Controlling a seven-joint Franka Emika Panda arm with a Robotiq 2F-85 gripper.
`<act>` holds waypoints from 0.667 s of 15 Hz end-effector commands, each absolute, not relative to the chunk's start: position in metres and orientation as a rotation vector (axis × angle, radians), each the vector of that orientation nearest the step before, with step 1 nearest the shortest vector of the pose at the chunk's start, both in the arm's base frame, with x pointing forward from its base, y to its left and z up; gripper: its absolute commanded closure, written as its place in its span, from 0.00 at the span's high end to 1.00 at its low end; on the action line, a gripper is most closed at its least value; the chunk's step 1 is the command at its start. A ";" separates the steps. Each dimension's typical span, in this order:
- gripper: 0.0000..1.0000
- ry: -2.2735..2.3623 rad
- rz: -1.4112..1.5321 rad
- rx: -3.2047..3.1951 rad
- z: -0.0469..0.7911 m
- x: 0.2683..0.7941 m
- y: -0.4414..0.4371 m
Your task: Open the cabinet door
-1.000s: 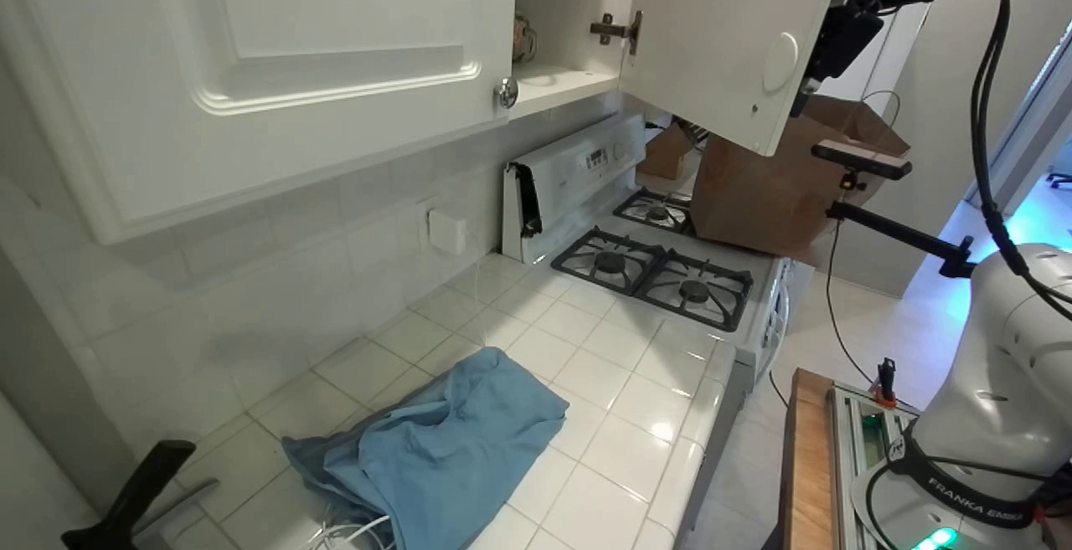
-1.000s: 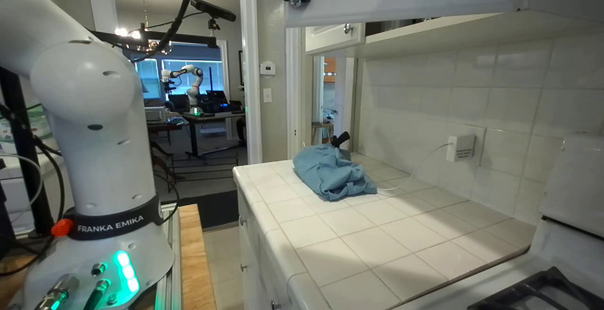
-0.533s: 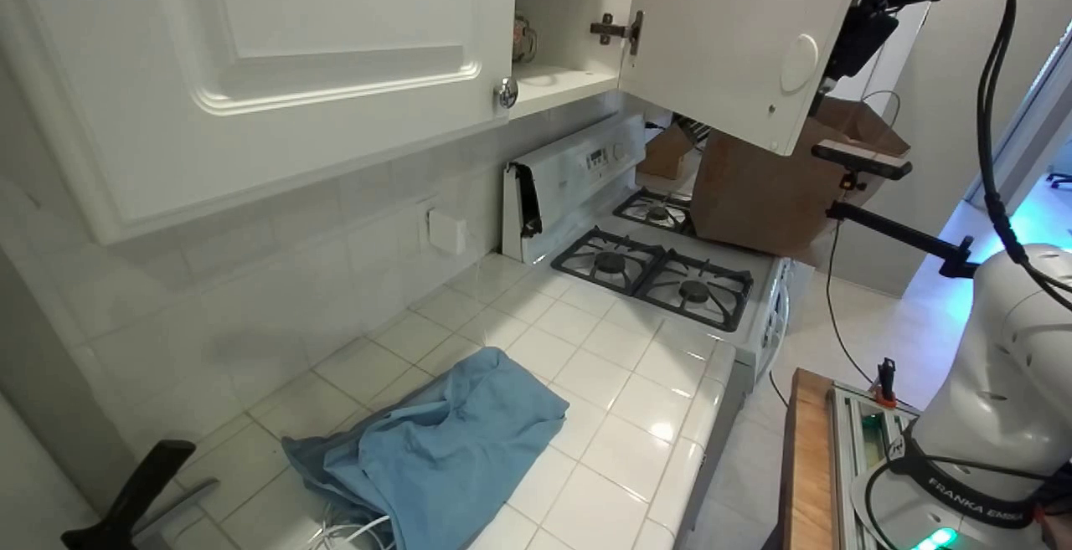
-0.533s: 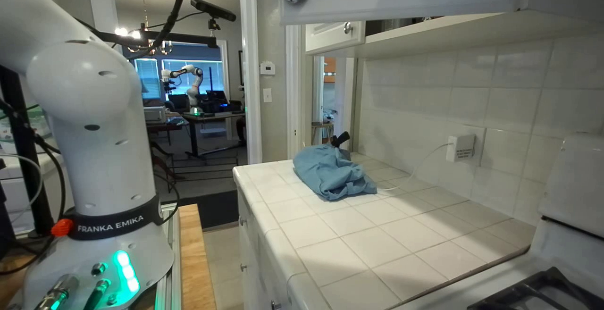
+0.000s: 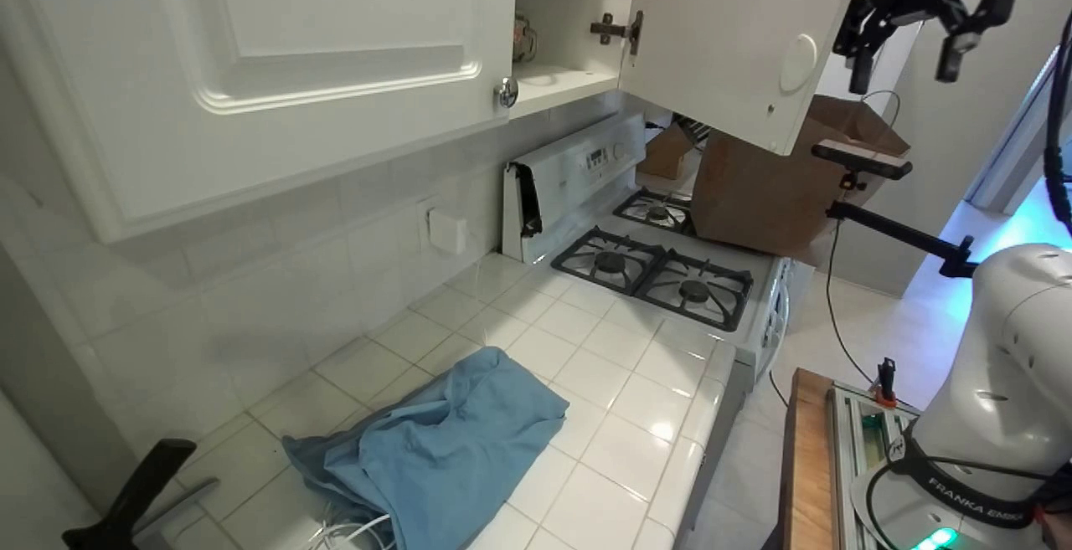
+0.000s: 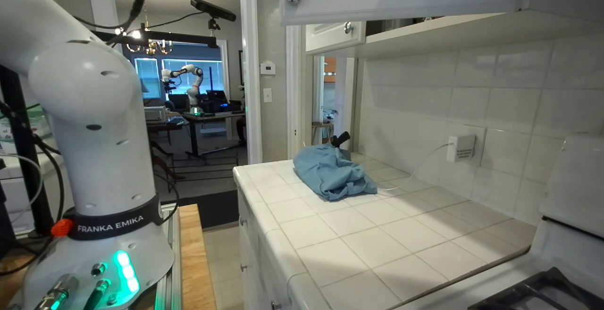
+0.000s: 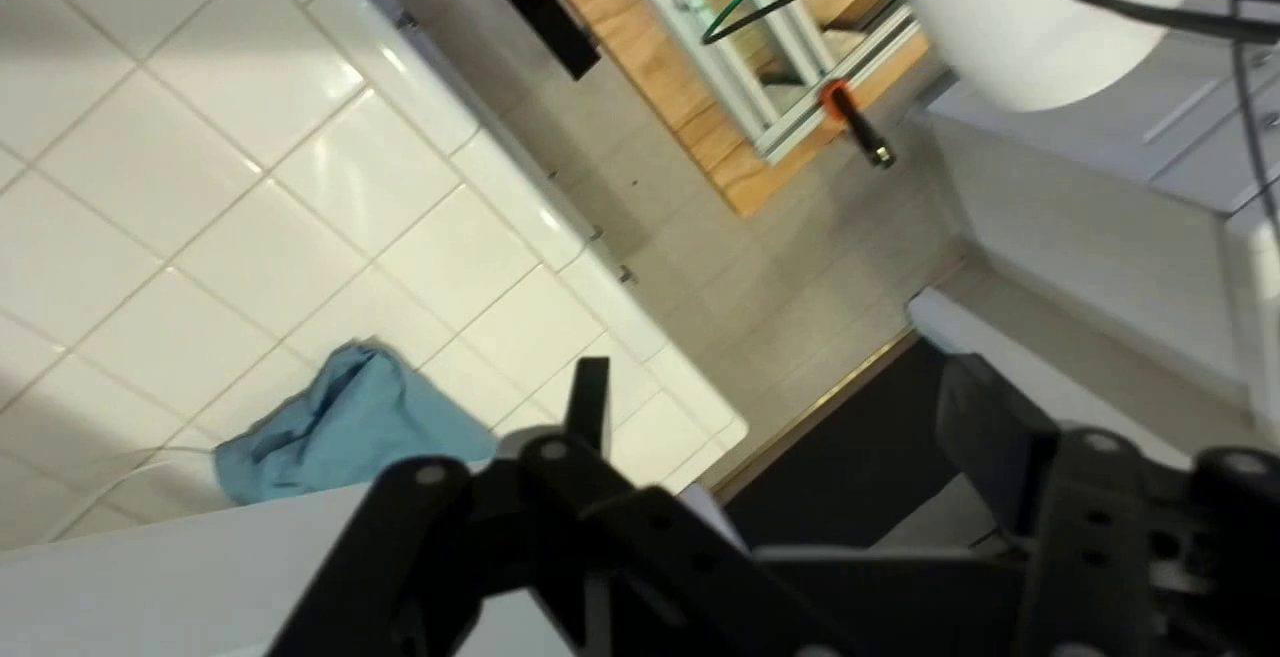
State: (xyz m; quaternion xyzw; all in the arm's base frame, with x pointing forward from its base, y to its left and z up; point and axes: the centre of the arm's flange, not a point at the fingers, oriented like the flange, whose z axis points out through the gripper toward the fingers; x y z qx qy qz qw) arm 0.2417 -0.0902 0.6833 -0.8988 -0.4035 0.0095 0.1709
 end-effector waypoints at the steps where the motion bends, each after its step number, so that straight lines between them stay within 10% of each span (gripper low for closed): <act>1: 1.00 -1.288 0.252 -2.453 0.719 0.223 -0.088; 10: 1.00 -1.444 0.606 -2.476 0.717 0.225 -0.067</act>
